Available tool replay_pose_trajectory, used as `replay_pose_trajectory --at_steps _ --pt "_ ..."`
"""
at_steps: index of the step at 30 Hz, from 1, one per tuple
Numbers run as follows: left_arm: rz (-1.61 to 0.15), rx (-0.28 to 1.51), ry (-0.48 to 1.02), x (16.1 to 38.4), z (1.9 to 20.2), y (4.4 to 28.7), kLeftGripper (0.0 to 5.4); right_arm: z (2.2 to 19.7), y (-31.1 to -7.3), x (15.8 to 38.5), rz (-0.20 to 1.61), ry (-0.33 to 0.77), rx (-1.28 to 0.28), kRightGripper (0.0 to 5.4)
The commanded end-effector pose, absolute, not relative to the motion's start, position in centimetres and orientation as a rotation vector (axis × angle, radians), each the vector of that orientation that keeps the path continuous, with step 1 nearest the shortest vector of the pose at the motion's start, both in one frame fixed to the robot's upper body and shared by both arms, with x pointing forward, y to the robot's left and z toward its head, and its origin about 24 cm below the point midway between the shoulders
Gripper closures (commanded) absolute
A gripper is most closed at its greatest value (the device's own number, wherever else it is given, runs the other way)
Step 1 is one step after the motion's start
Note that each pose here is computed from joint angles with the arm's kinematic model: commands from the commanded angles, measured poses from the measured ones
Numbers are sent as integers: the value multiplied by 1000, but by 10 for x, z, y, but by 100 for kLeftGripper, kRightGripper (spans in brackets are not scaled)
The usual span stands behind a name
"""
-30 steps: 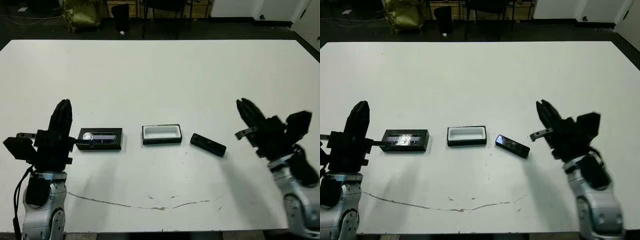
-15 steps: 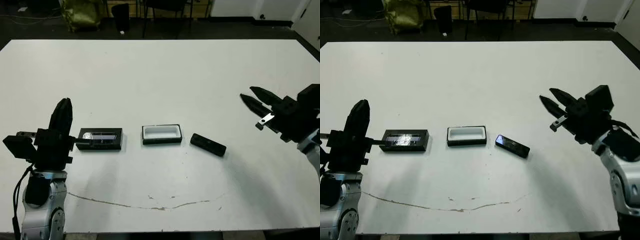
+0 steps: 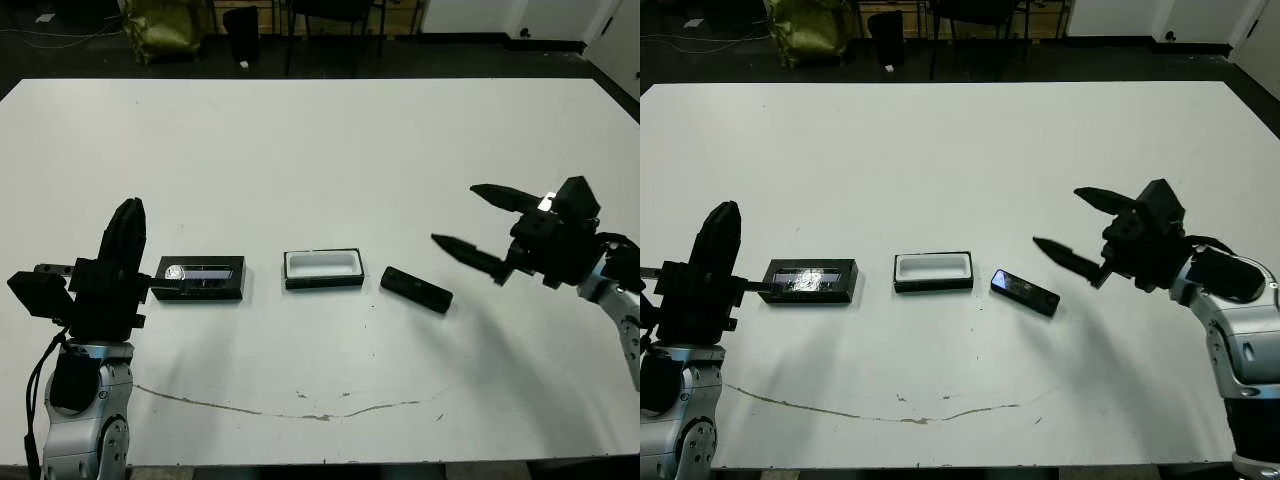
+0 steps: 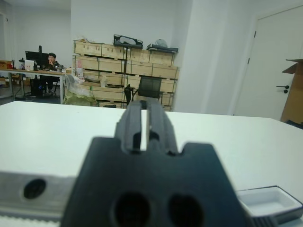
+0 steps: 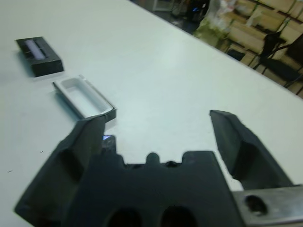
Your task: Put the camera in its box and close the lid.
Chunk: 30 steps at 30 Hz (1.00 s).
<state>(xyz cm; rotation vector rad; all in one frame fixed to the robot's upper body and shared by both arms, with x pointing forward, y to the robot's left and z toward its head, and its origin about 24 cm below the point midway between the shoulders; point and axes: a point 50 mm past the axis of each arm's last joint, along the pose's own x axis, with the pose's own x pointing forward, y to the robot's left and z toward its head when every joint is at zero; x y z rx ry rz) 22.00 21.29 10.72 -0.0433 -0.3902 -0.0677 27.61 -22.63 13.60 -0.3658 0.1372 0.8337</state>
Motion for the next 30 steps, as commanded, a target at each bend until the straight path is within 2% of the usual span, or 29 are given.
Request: replay_pose_trajectory --at_steps 1,5,7,10,14,16,21,27,30 --pt "-61 -41 -352 219 101 217 540 118 -229 269 859 209 -327 3" --pt "-60 -31 -353 219 100 217 540 110 -230 266 879 229 -312 68" --pt "-61 -34 -350 219 100 217 540 107 -230 266 891 220 -303 60" --pt "-63 -33 -348 220 100 217 540 105 -233 266 901 222 -282 1" --pt "-58 -30 -343 220 99 217 540 104 -237 267 913 245 -260 6" --pt "-58 -34 -343 220 99 217 540 104 -238 266 913 259 -267 26" --pt "-66 -31 -346 220 99 218 540 98 -241 264 942 280 -261 119" --pt "-60 -31 -343 220 100 217 540 90 -239 265 990 296 -266 59" --pt "-59 -32 -346 220 100 217 540 87 -237 264 1013 324 -264 1"
